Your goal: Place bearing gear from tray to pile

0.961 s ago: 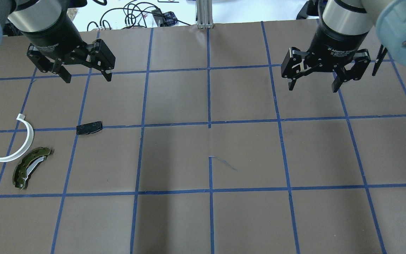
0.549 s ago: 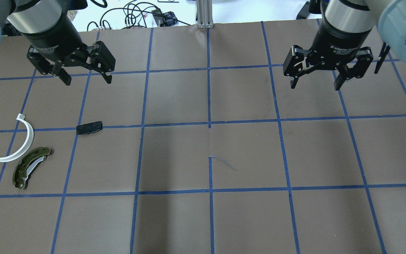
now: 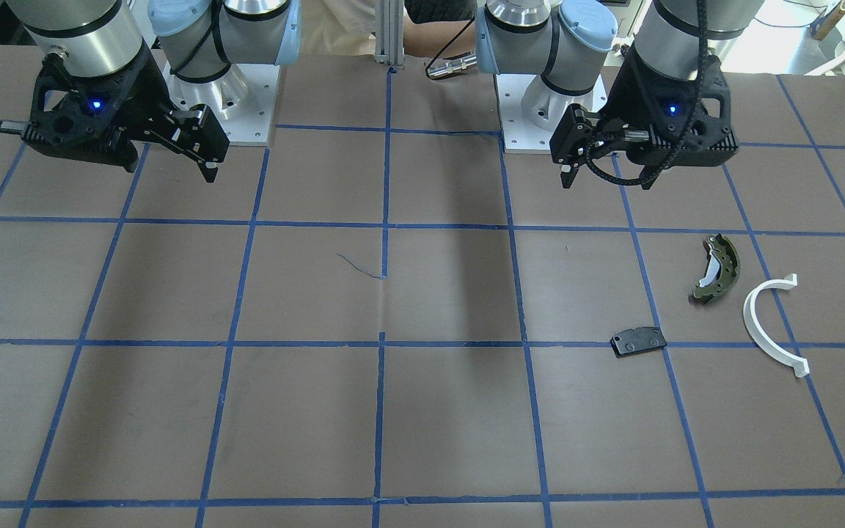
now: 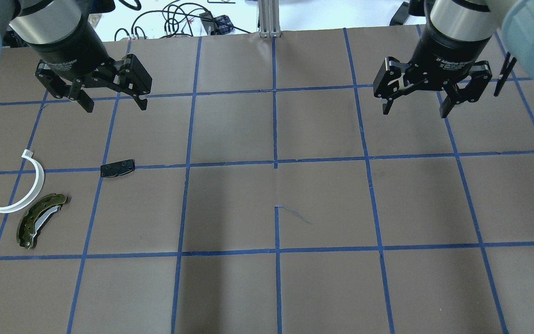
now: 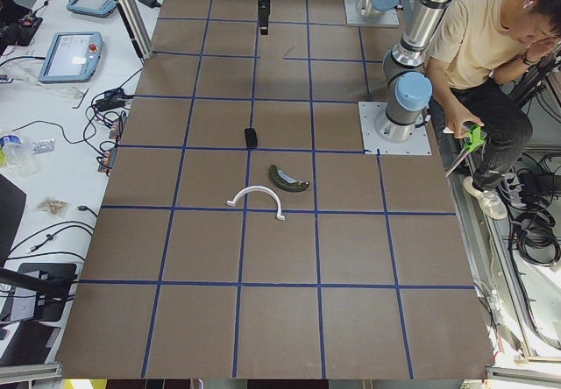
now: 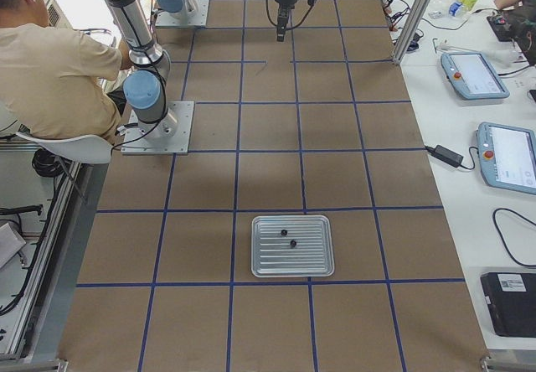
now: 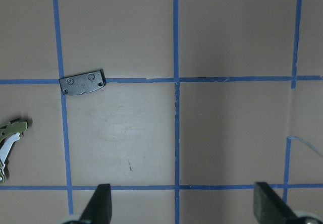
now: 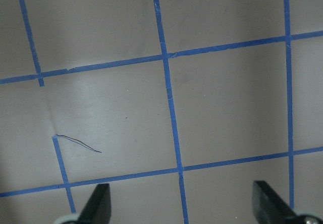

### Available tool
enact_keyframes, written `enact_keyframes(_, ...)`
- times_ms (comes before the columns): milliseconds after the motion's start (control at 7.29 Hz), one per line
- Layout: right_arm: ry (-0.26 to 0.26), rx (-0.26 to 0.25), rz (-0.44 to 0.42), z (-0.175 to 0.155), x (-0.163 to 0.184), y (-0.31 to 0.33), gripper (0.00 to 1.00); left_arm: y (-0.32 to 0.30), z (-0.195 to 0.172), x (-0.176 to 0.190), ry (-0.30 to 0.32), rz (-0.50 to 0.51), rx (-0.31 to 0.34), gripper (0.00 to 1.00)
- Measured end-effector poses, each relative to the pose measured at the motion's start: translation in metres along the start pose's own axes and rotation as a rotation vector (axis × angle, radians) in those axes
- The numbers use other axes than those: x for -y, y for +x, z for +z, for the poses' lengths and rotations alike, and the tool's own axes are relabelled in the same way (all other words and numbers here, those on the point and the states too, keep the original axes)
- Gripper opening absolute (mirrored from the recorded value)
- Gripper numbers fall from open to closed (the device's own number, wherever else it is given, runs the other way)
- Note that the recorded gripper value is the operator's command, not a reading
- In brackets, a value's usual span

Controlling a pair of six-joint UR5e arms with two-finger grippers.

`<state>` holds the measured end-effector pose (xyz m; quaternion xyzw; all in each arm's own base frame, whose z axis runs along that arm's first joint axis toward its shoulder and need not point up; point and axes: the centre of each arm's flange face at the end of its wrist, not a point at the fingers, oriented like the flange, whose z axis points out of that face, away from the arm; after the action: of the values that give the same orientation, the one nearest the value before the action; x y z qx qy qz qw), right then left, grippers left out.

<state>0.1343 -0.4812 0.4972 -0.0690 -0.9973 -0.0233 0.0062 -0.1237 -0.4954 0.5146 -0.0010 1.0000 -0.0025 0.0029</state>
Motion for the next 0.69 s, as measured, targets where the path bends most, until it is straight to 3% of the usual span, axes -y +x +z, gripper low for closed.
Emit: enact_keyframes(686,0.004,-0.003,0.002,-0.0016,-0.0008,0.001,1.0,-0.0007,0.0,0.0002,0.0,-0.002,0.0,1.0)
